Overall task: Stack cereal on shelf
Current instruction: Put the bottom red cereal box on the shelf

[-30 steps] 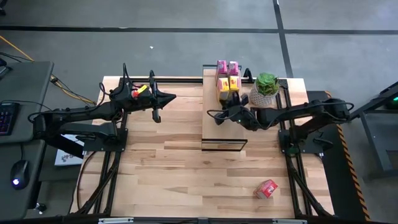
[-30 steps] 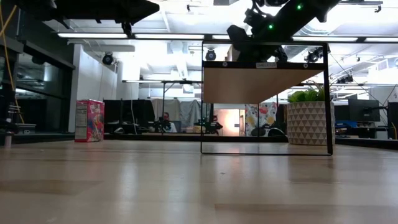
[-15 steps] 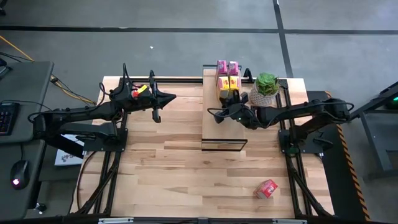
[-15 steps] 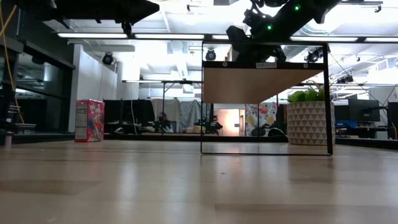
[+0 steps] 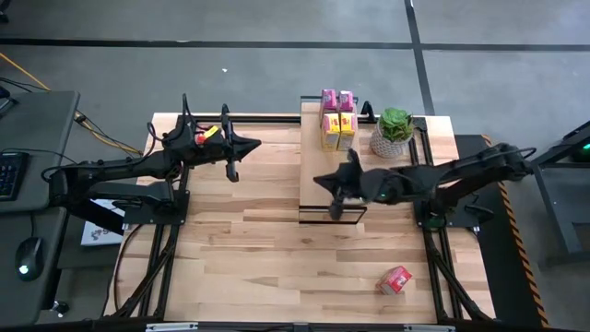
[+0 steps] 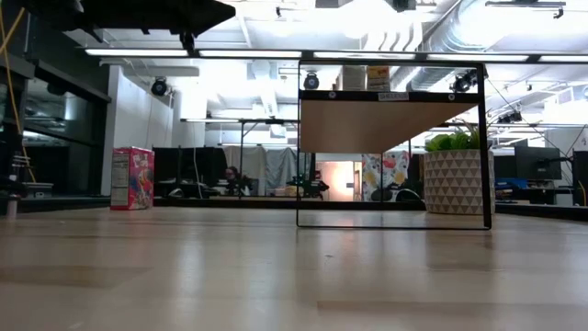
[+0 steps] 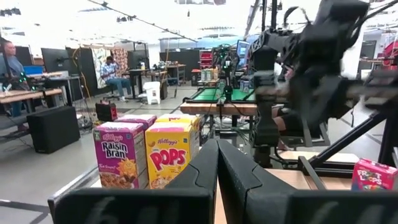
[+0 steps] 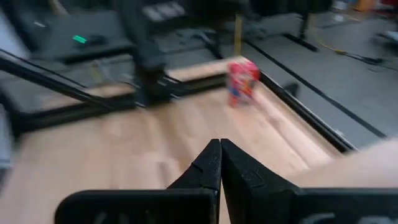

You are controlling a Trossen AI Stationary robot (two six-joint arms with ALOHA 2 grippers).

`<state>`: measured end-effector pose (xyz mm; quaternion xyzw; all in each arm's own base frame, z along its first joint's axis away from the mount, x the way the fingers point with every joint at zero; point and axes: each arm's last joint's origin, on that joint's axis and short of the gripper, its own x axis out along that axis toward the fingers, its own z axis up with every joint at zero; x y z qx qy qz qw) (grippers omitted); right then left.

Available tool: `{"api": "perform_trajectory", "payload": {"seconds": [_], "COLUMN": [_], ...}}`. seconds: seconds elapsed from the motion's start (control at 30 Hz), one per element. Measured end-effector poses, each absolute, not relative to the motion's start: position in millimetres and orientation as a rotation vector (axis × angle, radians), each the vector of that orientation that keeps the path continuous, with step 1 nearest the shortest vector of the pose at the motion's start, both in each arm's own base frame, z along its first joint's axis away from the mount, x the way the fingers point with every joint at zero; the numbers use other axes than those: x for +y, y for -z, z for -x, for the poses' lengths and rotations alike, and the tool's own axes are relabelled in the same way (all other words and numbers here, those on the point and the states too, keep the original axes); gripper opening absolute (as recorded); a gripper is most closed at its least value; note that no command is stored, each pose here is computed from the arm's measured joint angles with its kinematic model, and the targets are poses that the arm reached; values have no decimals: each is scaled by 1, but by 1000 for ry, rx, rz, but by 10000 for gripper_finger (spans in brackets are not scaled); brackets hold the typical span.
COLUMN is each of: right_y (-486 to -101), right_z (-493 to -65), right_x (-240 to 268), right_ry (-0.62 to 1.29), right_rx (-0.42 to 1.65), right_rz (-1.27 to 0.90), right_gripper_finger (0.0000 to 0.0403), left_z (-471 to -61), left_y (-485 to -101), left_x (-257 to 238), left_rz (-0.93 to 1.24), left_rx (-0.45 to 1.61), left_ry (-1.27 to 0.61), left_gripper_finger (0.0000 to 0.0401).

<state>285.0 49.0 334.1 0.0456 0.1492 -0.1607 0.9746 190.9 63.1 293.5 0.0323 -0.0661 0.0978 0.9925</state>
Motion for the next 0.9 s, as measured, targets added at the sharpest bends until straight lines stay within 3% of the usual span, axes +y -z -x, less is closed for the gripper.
{"api": "perform_trajectory", "payload": {"seconds": [0.3,0.5,0.7,0.8,0.9], "right_y": [-377,-391,-398,-391,-372], "right_z": [-281,-268,-256,-247,-233], "right_x": [66,62,64,71,89], "right_ry": [252,348,215,172,259], "right_rx": [240,363,534,700,873], "right_rz": [-93,-166,-411,-642,-853], "right_gripper_finger": [20,132,262,299,313], "left_z": [-191,-191,-191,-191,-191], "left_y": [-296,-295,-295,-295,-295], "left_x": [63,63,63,63,63], "left_rz": [-70,-68,-68,-68,-67], "left_rx": [-156,-150,-149,-149,-149], "left_ry": [-198,-197,-197,-197,-197], "left_gripper_finger": [0,0,0,0,0]}}
